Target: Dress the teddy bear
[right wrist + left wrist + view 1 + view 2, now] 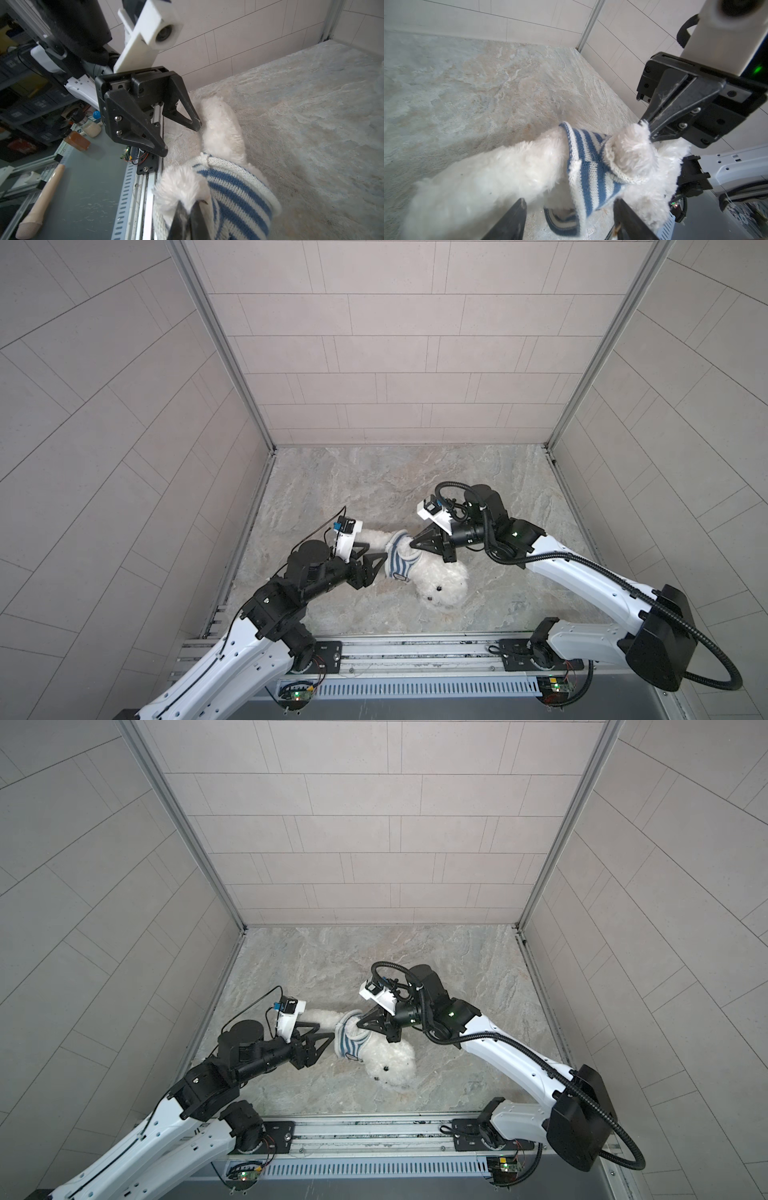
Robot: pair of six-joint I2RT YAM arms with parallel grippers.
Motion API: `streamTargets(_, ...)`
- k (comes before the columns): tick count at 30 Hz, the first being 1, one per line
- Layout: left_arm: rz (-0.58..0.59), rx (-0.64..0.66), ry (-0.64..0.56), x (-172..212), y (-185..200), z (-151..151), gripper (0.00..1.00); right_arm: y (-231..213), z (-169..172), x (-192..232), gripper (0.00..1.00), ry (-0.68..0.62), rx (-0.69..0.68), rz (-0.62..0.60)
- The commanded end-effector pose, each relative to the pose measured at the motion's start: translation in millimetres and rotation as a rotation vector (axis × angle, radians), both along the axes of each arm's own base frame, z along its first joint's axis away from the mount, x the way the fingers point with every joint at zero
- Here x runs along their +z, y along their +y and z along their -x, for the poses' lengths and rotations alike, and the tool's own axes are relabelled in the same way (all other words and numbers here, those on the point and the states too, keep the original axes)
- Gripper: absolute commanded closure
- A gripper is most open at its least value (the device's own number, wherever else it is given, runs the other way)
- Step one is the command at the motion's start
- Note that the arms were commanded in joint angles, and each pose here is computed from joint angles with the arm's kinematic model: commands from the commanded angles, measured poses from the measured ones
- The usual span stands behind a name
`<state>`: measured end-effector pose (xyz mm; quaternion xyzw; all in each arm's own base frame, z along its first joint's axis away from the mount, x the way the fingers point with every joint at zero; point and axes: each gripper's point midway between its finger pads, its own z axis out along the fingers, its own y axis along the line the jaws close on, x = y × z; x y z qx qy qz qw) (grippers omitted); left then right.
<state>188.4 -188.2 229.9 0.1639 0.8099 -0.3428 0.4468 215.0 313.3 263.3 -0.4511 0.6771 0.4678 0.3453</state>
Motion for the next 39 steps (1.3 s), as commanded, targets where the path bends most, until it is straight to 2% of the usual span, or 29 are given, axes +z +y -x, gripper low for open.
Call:
streamTargets(1,-0.049,0.114,-0.012,4,16,-14,0.3,-9,-18,-10,1.0,0.187,-0.05,0.002)
streamTargets(3,-0.075,0.153,-0.008,0,19,-21,0.31,-10,-28,-29,1.0,0.303,-0.051,0.012)
streamTargets(6,-0.124,0.191,0.022,-7,19,-33,0.32,-8,-38,-57,1.0,0.403,-0.062,0.042)
streamTargets(9,-0.159,0.176,0.066,-19,7,-44,0.32,-10,-53,-78,1.0,0.43,-0.106,0.075)
streamTargets(12,-0.249,0.304,0.136,-43,22,-68,0.31,-15,-70,-97,1.0,0.47,-0.141,0.088)
streamTargets(17,-0.125,0.332,0.17,-55,27,-121,0.27,-23,-95,-112,1.0,0.5,-0.202,0.061)
streamTargets(19,-0.118,0.321,0.152,-52,19,-138,0.23,-27,-106,-111,0.95,0.512,-0.227,0.021)
streamTargets(23,-0.142,0.318,0.179,-61,5,-170,0.23,-41,-134,-110,0.87,0.506,-0.284,-0.098)
streamTargets(26,-0.184,0.325,0.202,-77,-2,-193,0.25,-58,-156,-113,0.8,0.509,-0.343,-0.142)
streamTargets(30,-0.234,0.348,0.232,-97,-9,-222,0.31,-84,-184,-115,0.63,0.481,-0.447,-0.148)
streamTargets(33,-0.267,0.34,0.252,-109,-17,-239,0.37,-107,-199,-118,0.51,0.427,-0.55,-0.056)
streamTargets(36,-0.301,0.328,0.271,-117,-22,-247,0.42,-128,-207,-118,0.45,0.371,-0.646,0.076)
streamTargets(39,-0.356,0.32,0.281,-123,-23,-240,0.46,-148,-210,-108,0.42,0.284,-0.734,0.164)
